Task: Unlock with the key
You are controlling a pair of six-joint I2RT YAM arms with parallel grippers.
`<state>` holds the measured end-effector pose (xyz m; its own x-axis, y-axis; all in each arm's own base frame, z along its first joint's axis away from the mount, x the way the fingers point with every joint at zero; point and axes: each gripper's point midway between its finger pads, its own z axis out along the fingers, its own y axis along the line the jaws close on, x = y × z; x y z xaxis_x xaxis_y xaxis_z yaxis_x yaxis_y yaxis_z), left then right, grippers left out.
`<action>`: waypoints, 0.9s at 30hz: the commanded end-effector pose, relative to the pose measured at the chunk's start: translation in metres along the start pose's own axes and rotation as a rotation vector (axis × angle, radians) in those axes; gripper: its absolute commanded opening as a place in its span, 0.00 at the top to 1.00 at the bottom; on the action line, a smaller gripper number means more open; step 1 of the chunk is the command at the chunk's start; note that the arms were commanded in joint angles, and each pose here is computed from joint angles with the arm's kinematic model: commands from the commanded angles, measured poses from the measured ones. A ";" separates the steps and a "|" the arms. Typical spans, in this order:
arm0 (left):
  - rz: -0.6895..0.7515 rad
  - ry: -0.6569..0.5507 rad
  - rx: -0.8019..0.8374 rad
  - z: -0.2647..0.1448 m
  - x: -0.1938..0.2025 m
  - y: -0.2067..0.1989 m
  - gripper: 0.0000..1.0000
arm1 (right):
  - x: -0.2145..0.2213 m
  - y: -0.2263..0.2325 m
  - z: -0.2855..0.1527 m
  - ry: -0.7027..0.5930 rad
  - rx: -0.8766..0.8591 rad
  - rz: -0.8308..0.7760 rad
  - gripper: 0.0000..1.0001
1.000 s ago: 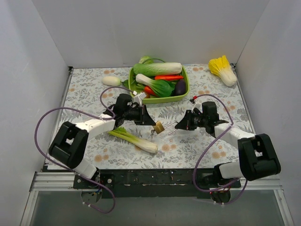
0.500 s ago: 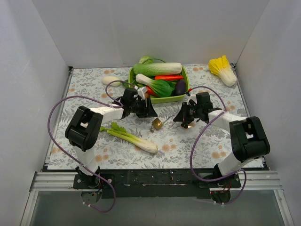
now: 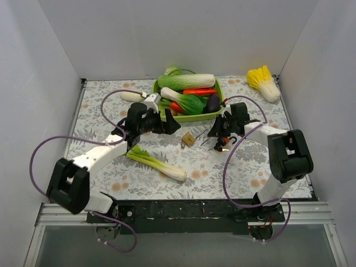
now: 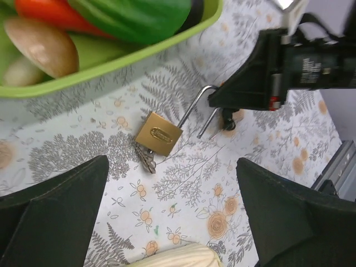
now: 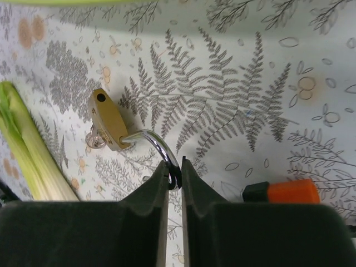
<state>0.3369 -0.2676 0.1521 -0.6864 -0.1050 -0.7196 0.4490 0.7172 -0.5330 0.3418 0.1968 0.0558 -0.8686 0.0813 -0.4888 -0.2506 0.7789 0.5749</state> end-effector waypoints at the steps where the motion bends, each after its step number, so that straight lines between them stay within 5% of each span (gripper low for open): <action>1: 0.125 -0.234 -0.063 -0.052 -0.047 -0.007 0.02 | -0.029 -0.015 -0.001 -0.065 0.096 -0.051 0.70; 7: 0.070 -0.308 -0.196 -0.094 -0.044 0.019 0.02 | -0.035 -0.025 -0.004 -0.081 0.156 -0.076 0.44; 18: -0.038 -0.407 -0.242 -0.129 -0.055 0.042 0.02 | -0.055 -0.007 -0.047 -0.249 0.154 -0.159 0.37; 27: -0.251 -0.549 -0.445 -0.174 -0.073 0.118 0.02 | -0.067 -0.044 -0.132 -0.462 0.275 -0.135 0.37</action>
<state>0.3435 -0.0796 0.2198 -0.3455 -0.4852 -0.8033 0.0520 0.8447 -0.5326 0.3580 0.1116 0.1299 -0.6287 0.1628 -0.7604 -0.2218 0.8997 0.3760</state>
